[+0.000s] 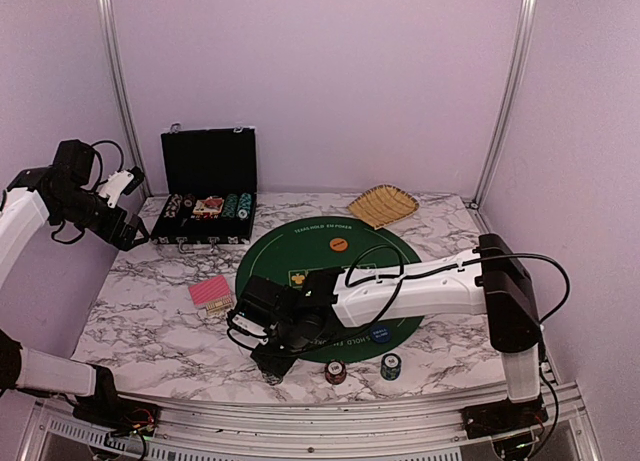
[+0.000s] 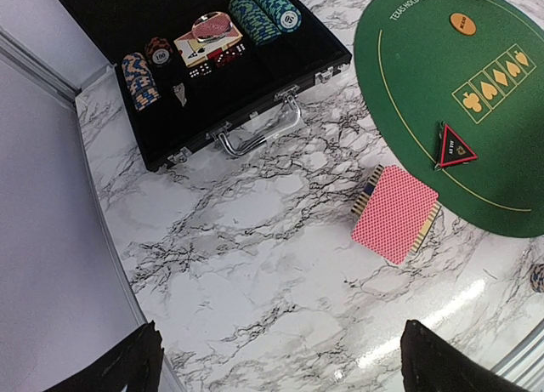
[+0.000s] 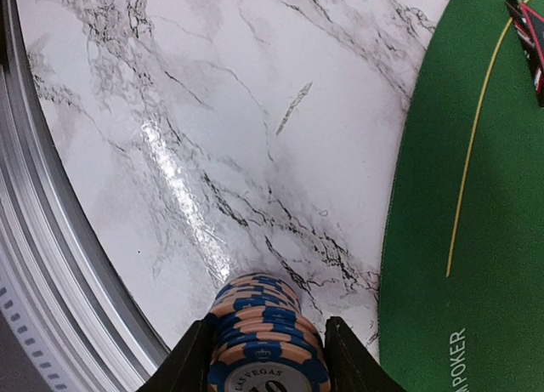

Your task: Distribute texas hold em gaming equipment

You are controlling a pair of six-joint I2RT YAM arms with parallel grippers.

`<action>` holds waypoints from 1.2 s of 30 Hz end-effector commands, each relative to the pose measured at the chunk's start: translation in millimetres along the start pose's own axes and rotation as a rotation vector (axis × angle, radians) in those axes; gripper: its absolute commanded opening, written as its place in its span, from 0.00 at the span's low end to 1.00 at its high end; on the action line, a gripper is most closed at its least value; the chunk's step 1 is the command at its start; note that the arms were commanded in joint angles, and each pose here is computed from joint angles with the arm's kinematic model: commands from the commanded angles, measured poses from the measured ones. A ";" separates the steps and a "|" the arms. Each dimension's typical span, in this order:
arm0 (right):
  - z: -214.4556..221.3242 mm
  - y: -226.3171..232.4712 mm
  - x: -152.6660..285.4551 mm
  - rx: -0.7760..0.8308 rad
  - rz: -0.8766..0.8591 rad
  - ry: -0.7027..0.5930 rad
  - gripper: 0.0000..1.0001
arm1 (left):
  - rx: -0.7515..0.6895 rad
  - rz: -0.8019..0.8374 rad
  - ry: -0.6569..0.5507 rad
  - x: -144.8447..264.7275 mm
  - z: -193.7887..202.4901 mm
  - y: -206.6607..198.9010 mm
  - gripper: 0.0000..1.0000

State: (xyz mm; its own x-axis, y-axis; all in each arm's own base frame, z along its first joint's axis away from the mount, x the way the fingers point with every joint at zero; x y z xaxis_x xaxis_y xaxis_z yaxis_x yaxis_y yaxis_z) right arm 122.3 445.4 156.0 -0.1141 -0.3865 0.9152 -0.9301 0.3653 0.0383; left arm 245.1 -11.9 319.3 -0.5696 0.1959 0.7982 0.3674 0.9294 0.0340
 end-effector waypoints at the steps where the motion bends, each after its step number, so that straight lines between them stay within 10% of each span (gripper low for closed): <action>1: -5.1 2.1 6.8 0.005 0.002 -0.023 0.41 | -0.011 -0.003 0.000 9.8 1.4 -3.1 0.99; 36: -45.5 -52.9 64.1 -0.144 0.023 -0.175 0.16 | -0.017 -0.009 0.001 10.5 2.3 -3.1 0.99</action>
State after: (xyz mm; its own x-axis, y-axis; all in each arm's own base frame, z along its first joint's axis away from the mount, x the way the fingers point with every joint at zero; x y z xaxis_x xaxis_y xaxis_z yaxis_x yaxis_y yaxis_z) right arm 146.0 448.8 201.3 -0.1284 -0.4671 0.8748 -0.9079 0.4103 0.0858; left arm 245.1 -11.6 319.3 -0.5703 0.1926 0.7986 0.3683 0.9289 0.0391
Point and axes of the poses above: each gripper's point midway between its finger pads, its own x axis back along the fingers, its own y axis along the line the jaws close on, z = x × y, the point moved 10 cm from there along x, back along the fingers, and after that the axes turned 7 degrees about x, right-handed, at the moved point
